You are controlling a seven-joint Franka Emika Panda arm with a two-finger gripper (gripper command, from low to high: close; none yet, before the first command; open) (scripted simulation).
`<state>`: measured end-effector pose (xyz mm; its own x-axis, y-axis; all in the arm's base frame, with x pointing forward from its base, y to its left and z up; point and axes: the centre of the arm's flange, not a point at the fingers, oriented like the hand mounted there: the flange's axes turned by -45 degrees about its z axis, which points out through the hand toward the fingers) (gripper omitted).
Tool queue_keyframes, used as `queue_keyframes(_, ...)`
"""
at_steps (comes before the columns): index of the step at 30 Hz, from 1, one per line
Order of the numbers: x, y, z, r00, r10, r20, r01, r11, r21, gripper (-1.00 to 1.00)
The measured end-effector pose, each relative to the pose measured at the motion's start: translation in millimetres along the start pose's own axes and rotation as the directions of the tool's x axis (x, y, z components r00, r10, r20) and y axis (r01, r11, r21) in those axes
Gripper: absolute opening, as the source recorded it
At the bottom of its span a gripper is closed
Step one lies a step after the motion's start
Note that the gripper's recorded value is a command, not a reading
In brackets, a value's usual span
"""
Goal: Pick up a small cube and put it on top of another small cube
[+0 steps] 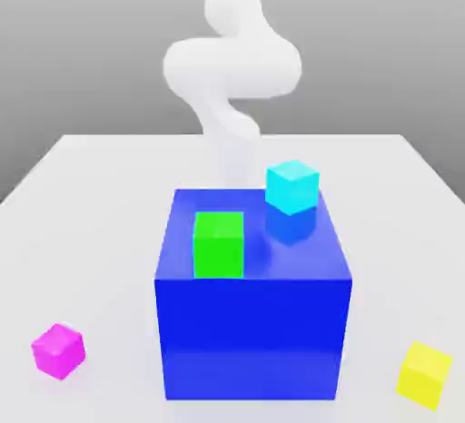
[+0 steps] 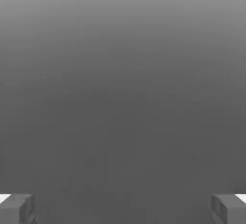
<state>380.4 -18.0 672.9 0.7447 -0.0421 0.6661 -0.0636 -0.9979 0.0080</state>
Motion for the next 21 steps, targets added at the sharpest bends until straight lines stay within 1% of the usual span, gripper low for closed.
queue_keyframes(5, -16, 43, 102, 0.987, 0.065, 0.145, -0.052, 0.995, -0.089, 0.00)
queue_keyframes(10, -54, 94, 192, 0.950, 0.144, 0.278, -0.103, 0.982, -0.157, 0.00)
queue_keyframes(16, -129, 155, 281, 0.872, 0.248, 0.422, -0.169, 0.962, -0.215, 0.00)
queue_keyframes(21, -212, 205, 337, 0.778, 0.350, 0.522, -0.246, 0.934, -0.258, 0.00)
